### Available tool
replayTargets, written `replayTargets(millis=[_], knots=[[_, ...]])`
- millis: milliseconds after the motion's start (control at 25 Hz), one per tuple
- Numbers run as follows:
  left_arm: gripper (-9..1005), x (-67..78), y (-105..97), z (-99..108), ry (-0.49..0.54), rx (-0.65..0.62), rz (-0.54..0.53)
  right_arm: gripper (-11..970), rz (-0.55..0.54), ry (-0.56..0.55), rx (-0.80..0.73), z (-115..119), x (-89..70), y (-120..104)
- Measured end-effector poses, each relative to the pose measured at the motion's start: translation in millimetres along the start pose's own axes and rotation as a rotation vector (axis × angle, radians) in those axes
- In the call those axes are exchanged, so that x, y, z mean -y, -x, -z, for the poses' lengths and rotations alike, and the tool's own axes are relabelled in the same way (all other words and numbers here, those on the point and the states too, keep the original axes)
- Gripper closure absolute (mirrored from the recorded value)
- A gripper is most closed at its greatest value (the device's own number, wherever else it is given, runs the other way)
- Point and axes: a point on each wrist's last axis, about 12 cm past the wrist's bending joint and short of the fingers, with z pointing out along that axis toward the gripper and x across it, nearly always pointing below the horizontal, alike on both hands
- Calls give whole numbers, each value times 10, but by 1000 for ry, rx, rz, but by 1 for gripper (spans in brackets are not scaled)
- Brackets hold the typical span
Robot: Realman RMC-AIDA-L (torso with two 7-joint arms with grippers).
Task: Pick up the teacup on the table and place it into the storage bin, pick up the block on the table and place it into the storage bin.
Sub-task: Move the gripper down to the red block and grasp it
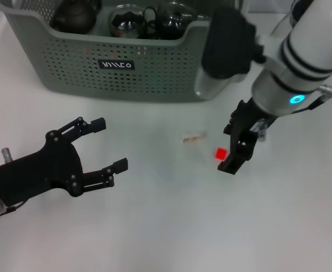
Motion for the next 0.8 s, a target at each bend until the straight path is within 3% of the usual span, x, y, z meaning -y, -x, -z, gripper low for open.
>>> replayTargets(millis=[200,280,600,800], knots=[[91,9,-9,-27,-3,5,9,78,-63,-27,-23,-109,17,59],[91,4,-17,-29,3,0,11,146,-120,-31,-34,-148,58,48],[91,-3,-44,-51,16,-9,21,485,-132,-33,-27,-221,64,55],[92,-4,-47,-51,17,-11,21,499,-135,-34,-15,-270,71,57]])
